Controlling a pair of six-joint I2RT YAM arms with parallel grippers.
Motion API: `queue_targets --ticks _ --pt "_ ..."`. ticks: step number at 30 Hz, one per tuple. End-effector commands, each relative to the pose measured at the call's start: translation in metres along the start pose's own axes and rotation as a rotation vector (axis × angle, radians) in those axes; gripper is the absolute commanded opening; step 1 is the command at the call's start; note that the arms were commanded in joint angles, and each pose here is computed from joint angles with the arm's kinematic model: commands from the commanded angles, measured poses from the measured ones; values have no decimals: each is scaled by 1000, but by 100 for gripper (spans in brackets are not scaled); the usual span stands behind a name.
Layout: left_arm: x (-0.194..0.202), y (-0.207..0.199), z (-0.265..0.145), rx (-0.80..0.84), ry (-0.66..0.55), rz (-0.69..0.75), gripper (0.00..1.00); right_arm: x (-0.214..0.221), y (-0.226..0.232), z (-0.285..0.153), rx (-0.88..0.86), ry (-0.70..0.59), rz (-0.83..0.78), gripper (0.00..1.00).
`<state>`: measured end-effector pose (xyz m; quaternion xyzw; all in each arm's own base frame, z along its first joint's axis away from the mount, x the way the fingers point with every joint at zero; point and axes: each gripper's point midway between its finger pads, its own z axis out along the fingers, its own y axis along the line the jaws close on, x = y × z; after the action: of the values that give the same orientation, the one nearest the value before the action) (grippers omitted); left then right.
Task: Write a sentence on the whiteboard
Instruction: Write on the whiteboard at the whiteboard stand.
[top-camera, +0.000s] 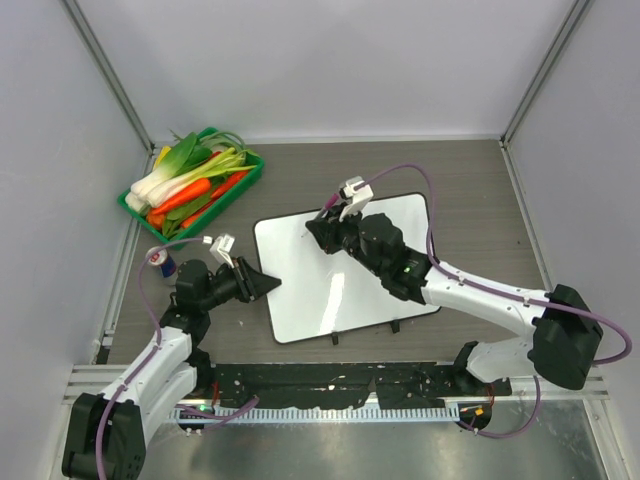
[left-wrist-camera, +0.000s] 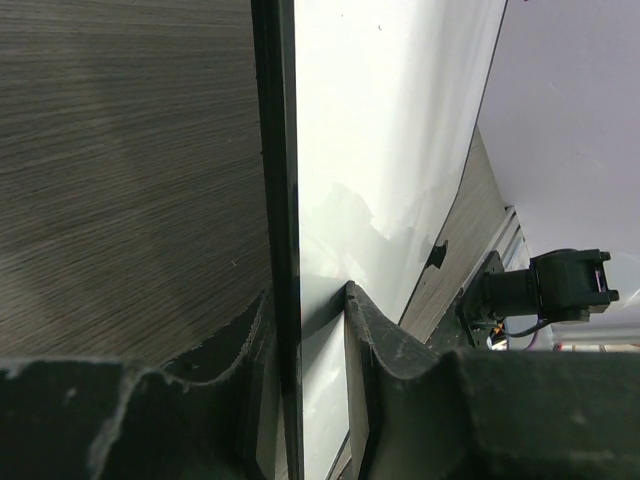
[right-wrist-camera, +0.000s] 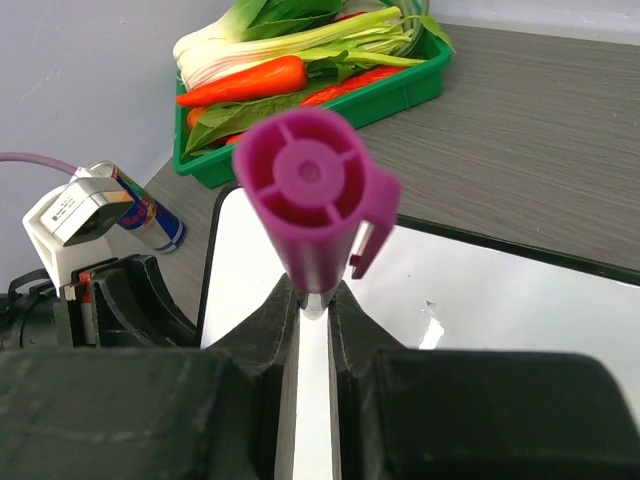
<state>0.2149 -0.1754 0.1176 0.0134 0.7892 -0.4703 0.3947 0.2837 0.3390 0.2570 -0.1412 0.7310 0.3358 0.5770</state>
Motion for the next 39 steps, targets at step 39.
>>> queue_targets --ticks 39 --pt "-3 -1 3 22 -6 36 0 4 29 42 6 -55 -5 2"
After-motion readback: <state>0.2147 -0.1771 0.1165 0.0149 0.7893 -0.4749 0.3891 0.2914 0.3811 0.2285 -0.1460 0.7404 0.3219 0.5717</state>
